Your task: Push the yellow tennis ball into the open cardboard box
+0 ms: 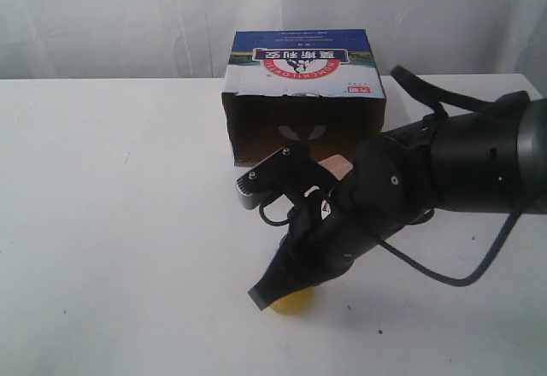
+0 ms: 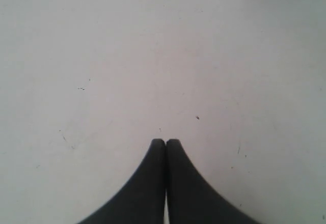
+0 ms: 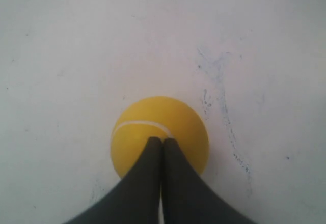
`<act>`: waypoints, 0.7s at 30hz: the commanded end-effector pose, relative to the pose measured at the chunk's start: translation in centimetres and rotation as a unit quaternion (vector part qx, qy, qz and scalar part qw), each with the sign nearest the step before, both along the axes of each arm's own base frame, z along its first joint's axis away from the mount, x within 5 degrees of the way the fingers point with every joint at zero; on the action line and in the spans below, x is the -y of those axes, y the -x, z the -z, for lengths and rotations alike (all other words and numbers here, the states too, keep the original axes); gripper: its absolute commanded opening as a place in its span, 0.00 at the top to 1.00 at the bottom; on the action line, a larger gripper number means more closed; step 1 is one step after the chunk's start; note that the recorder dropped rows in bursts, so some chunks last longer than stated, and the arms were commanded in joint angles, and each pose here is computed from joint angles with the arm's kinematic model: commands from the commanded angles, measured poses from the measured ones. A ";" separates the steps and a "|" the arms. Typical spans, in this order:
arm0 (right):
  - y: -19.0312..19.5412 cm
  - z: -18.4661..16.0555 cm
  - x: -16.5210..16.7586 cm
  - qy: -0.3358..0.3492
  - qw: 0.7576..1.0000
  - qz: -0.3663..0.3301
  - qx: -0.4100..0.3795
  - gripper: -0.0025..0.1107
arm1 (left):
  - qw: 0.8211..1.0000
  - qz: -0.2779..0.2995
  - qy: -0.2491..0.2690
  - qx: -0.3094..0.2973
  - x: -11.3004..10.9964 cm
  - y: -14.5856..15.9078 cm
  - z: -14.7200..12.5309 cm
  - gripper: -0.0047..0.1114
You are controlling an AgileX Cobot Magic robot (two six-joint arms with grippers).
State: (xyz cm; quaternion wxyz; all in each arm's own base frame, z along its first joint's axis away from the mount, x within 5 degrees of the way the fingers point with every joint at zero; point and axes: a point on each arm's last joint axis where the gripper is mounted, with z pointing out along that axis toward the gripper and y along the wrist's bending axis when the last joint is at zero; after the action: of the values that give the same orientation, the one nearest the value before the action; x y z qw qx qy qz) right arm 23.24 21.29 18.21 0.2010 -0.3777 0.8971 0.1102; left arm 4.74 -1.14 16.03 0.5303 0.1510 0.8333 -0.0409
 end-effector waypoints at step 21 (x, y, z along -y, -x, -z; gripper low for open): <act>-2.5 -6.2 -2.4 -0.039 0.998 -0.008 0.051 0.98 | 1.000 0.003 -0.004 -0.007 0.0 0.1 0.3 0.96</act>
State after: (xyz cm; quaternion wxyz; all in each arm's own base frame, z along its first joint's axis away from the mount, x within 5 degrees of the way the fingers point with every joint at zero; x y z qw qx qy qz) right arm 26.29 23.79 23.72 0.2758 -0.3872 0.8713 0.1221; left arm 4.74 -1.14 16.03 0.5303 0.1510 0.8333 -0.0409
